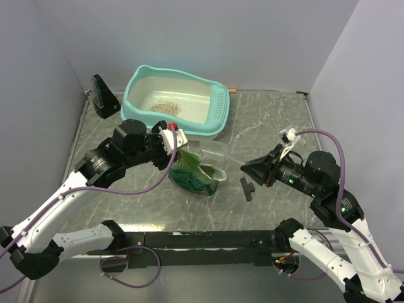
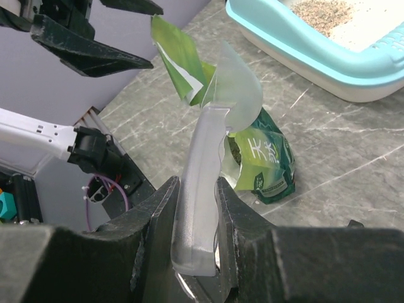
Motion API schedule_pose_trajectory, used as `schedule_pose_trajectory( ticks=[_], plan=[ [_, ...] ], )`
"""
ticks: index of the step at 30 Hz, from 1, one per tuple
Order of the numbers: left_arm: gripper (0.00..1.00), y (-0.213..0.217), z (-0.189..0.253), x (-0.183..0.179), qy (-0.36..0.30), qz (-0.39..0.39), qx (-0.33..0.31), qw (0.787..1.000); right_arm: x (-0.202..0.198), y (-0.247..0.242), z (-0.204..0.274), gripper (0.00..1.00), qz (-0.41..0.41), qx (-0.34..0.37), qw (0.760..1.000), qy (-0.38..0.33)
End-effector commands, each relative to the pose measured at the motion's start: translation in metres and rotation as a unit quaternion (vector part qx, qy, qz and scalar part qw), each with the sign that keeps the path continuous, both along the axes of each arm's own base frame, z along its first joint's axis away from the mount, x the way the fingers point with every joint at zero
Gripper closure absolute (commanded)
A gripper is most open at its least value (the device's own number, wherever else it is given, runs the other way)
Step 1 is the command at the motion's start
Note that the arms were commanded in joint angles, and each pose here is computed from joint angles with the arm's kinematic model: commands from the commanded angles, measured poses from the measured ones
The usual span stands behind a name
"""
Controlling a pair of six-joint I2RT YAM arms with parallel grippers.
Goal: Fill the litter box with clean litter
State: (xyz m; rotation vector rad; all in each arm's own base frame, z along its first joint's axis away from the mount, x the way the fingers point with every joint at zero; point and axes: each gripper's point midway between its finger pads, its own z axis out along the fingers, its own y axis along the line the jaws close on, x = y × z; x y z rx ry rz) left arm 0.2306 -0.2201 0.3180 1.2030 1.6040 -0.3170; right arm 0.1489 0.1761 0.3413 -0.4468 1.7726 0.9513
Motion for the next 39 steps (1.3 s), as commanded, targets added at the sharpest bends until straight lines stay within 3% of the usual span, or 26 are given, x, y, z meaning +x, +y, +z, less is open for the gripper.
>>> schedule_pose_trajectory(
  ticks=[1, 5, 14, 16, 20, 21, 25, 33, 39],
  plan=[
    [0.31, -0.007, 0.009, 0.015, -0.056, -0.012, 0.027, 0.998, -0.013, -0.004, 0.013, 1.00, 0.012, 0.019, 0.999, -0.036],
    [0.29, -0.013, 0.010, 0.022, -0.075, -0.023, 0.042, 0.996, -0.017, -0.004, 0.011, 1.00, 0.017, 0.019, 0.999, -0.036],
    [0.30, -0.034, -0.032, 0.021, -0.028, -0.067, 0.089, 0.993, -0.019, -0.006, 0.005, 1.00, 0.015, 0.012, 0.999, -0.032],
    [0.38, -0.034, -0.039, 0.016, -0.015, -0.074, 0.096, 0.992, -0.018, -0.009, 0.002, 1.00, 0.005, 0.008, 1.000, -0.027],
    [0.93, -0.029, -0.042, 0.013, -0.010, -0.068, 0.099, 0.993, -0.014, -0.014, 0.001, 1.00, -0.012, 0.000, 1.000, -0.024],
    [0.99, -0.027, -0.043, 0.013, -0.007, -0.065, 0.101, 0.993, -0.013, -0.014, 0.000, 1.00, -0.014, -0.003, 1.000, -0.019],
    [0.99, -0.023, -0.041, 0.008, 0.005, -0.055, 0.096, 0.994, -0.013, -0.017, 0.002, 1.00, -0.018, -0.015, 1.000, -0.016],
    [0.99, 0.010, -0.044, 0.021, 0.039, 0.104, 0.091, 0.990, -0.018, -0.024, 0.013, 1.00, -0.021, -0.044, 0.999, -0.001],
    [0.99, 0.021, -0.037, 0.008, 0.067, 0.154, 0.044, 0.985, -0.027, -0.031, 0.036, 1.00, -0.020, -0.059, 0.998, 0.007]
  ],
)
